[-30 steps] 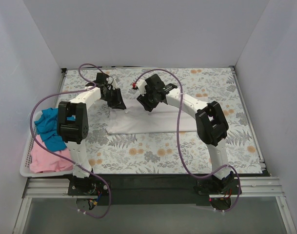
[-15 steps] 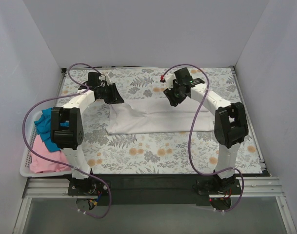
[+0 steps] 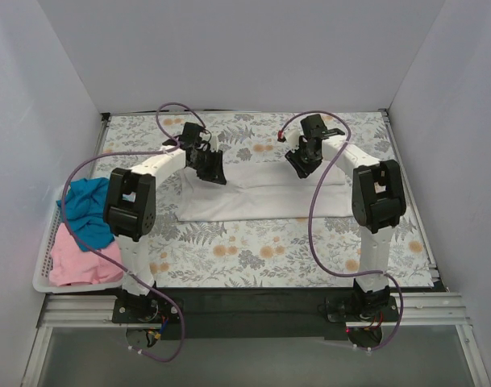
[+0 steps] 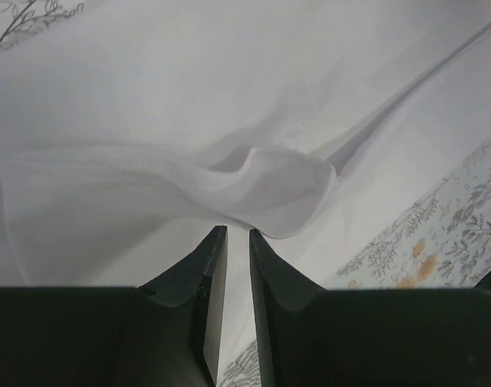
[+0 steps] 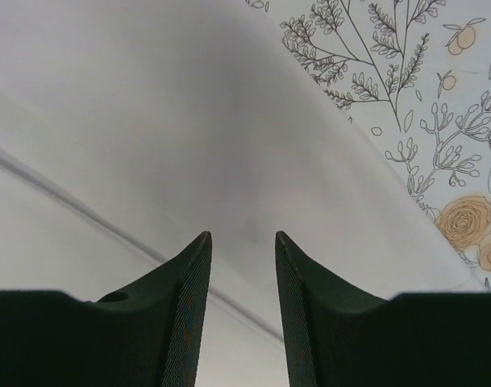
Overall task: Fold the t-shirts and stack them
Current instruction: Fold the tshirt
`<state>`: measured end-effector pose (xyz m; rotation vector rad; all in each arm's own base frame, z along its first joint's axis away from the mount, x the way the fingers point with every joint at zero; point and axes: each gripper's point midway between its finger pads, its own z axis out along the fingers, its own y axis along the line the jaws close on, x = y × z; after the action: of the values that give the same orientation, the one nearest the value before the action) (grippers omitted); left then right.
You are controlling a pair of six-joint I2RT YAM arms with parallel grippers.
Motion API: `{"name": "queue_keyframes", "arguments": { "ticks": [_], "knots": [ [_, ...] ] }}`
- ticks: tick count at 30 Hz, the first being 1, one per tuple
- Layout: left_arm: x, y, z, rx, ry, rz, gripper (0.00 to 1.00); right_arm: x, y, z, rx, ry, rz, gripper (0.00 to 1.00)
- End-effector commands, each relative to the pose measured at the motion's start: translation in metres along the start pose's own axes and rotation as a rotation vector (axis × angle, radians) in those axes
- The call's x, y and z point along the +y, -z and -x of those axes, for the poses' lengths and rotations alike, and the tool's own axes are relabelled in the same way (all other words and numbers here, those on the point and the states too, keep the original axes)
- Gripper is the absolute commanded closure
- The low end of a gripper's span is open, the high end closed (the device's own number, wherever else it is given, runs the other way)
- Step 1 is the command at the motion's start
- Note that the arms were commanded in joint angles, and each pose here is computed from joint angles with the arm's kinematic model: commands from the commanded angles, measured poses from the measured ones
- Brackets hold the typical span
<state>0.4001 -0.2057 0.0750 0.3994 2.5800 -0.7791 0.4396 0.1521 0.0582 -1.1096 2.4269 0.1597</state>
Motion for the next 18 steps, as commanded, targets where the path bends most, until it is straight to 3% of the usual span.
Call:
{"name": "queue_keyframes", "arguments": {
  "ticks": [1,9,14,18],
  "knots": [
    [0.003,-0.009,0.031,-0.039,-0.051,0.03,0.83,-0.017,-0.004,0.001,0.015,0.023,-0.031,0.57],
    [0.02,-0.047,0.056,-0.011,-0.057,0.054,0.82,-0.024,-0.025,-0.035,0.123,0.034,-0.045,0.57],
    [0.021,-0.015,0.091,-0.073,-0.099,0.069,0.81,-0.012,-0.029,-0.061,0.183,0.059,-0.011,0.59],
    [0.009,0.027,0.087,-0.104,-0.166,0.117,0.79,0.01,-0.019,-0.077,0.205,0.056,0.06,0.59]
  ]
}}
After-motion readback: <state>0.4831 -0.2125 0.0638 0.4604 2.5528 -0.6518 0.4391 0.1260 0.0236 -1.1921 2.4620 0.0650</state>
